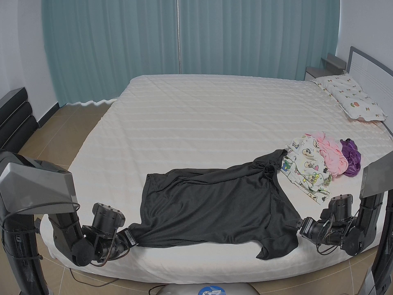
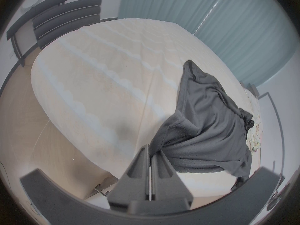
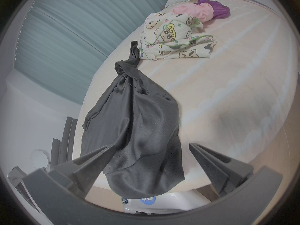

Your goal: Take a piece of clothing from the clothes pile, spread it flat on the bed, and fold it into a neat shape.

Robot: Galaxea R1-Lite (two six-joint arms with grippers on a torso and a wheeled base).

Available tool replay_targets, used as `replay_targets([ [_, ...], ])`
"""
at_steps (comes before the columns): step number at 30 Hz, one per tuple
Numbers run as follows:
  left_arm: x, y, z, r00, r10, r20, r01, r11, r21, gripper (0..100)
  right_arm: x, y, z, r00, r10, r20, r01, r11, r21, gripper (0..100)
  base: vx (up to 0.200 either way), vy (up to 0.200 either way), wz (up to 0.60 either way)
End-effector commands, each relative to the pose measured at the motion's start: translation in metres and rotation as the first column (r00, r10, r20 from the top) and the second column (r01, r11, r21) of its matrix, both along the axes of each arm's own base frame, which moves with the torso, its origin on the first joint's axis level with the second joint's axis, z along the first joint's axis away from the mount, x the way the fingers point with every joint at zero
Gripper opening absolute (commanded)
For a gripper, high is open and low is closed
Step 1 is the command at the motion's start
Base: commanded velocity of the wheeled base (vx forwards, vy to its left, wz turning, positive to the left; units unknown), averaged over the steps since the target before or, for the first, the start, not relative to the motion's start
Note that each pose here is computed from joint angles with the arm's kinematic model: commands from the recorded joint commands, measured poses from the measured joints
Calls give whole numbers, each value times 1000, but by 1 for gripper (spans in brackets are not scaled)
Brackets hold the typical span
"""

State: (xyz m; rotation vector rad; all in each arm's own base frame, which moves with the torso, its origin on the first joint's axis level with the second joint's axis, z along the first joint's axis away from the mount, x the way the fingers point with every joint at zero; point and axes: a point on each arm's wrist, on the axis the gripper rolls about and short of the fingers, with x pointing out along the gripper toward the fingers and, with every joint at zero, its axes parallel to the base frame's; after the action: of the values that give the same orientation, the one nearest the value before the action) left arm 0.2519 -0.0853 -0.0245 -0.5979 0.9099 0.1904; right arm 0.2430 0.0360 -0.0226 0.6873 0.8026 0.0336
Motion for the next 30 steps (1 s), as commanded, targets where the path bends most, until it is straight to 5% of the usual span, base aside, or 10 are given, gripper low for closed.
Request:
replay_targets([
  [1, 8, 16, 9, 999, 39, 22, -38, 998, -57, 0, 6, 1, -25, 1000, 9, -1, -9, 1000, -11, 100, 0, 0, 0],
  [7, 11, 21, 7, 999, 43, 13, -42, 996, -82, 0, 15, 0, -32, 998, 3, 55, -2, 1000, -8, 100, 0, 0, 0],
  [8, 11, 22, 7, 999, 45, 13, -44, 996, -82, 0, 16, 0, -32, 998, 2, 57, -1, 1000, -7, 0, 0, 0, 0],
  [17, 22, 23, 12, 990, 133, 42, -124, 979, -160, 0, 76, -11, 3, 950, -65, 306, 62, 998, 19, 0, 0, 0, 0],
  [30, 38, 38, 14, 970, 217, 108, -192, 960, -202, 0, 134, 5, 13, 940, -32, 340, 24, 999, 27, 0, 0, 0, 0],
])
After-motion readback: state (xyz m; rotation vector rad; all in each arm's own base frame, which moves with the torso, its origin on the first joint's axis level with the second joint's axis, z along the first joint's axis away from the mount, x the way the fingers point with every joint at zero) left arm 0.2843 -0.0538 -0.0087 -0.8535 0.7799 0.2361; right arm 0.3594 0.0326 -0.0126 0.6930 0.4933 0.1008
